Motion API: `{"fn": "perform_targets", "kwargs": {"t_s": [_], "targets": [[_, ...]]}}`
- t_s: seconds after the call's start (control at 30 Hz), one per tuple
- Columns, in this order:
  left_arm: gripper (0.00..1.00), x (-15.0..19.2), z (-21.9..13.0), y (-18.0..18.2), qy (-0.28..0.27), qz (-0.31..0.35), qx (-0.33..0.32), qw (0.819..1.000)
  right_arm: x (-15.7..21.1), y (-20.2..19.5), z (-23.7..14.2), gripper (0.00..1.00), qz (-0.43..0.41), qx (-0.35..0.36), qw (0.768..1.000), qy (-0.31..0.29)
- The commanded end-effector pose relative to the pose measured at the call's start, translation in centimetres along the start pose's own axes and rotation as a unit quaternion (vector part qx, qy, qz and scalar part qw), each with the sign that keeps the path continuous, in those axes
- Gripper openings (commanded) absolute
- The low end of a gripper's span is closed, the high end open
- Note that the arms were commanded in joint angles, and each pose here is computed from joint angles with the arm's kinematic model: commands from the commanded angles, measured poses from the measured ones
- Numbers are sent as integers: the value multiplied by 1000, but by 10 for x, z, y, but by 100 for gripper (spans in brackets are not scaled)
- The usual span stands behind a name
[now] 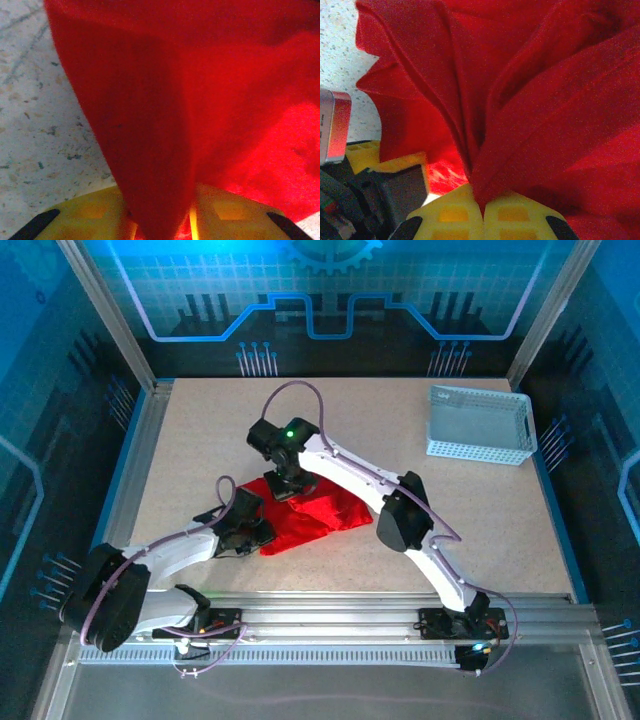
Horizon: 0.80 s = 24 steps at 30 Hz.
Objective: Fold the inside-out t-shirt
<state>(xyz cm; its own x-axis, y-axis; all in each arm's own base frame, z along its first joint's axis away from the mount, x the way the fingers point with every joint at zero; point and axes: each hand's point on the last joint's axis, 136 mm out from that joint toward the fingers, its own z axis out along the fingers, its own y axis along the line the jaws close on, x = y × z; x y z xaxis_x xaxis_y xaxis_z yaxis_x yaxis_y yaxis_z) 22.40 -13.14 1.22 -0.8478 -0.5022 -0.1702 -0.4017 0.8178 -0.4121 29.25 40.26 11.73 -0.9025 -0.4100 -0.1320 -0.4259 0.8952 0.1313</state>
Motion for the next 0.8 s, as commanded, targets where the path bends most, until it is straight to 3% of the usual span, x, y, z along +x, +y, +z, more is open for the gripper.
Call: {"fn": "perform_targets", "kwargs": {"t_s": [0.0, 0.1, 0.17, 0.3, 0.4, 0.57, 0.77], "targets": [[34, 14, 11, 7, 22, -9, 3, 1000, -6, 27, 2, 15, 1, -57, 998, -1], [35, 11, 4, 14, 9, -10, -11, 1000, -10, 25, -14, 36, -10, -50, 999, -16], [38, 6, -7, 22, -13, -13, -27, 999, -13, 22, -38, 44, -27, -47, 998, -40], [44, -6, -39, 39, -74, -27, -50, 996, -12, 4, -106, 54, -51, -21, 992, -111], [48, -17, -61, 38, -109, -19, -44, 993, -5, -38, -131, 59, -38, 43, 988, -143], [51, -28, -77, -15, -97, 50, 7, 994, 16, -115, -113, 60, 29, 73, 989, -124], [61, -31, -56, -55, -48, 90, -16, 995, 38, -145, -80, 63, 81, 40, 989, -118]]}}
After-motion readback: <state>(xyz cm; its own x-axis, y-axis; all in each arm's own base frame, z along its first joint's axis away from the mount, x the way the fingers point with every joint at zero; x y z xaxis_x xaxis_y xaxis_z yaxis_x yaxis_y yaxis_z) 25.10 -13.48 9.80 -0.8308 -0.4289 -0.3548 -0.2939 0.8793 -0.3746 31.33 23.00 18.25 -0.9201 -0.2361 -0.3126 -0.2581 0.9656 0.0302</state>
